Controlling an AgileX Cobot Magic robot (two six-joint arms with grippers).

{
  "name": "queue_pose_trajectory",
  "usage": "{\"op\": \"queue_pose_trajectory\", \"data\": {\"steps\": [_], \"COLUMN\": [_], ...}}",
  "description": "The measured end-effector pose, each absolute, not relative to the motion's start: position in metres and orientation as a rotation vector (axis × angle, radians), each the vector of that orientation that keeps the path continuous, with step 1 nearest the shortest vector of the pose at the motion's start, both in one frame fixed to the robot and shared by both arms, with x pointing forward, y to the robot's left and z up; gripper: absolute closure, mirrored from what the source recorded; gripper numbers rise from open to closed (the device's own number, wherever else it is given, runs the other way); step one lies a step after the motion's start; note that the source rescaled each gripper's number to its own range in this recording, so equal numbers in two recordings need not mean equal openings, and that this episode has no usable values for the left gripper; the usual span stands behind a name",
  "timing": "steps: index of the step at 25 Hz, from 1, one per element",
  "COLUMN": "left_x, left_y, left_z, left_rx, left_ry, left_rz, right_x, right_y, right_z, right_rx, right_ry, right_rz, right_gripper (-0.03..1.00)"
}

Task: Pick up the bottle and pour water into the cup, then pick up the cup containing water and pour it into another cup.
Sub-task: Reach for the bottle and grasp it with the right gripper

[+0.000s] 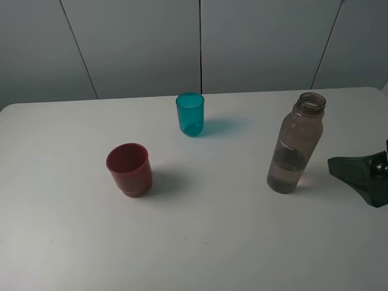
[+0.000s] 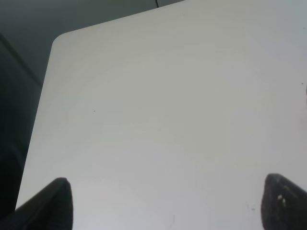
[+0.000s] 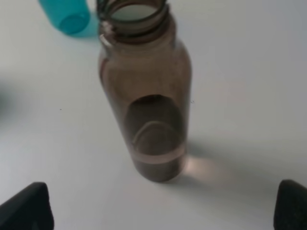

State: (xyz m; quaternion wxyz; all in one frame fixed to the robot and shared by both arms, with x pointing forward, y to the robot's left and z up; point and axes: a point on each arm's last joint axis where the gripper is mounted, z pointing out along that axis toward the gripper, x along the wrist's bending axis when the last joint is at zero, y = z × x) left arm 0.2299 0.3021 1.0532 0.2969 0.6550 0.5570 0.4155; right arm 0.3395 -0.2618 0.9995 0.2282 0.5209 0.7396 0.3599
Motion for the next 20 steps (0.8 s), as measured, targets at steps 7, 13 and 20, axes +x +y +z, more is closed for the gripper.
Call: {"op": "queue_pose_trajectory", "data": {"steps": [7,13,20], "left_x": [0.23,0.23,0.23], "left_y": [0.302,0.302,0.302], "left_z": [1.053,1.053,1.053], "left_rx": [1.741,1.741,1.741], "left_ry": [1.481,1.481,1.481], "left_rz": [1.105,1.105,1.105], "right_x": [0.352,0.38,0.397], "right_y": [-0.257,-0.251,-0.248], "right_z": [0.981,0.962,0.935], "right_rx": [1.428,1.523,1.598], "right_ry": [2.081,2.063,2.121], "right_rz": [0.945,0.902,0.779], "right_gripper": [-0.03,-0.03,-0.03]}}
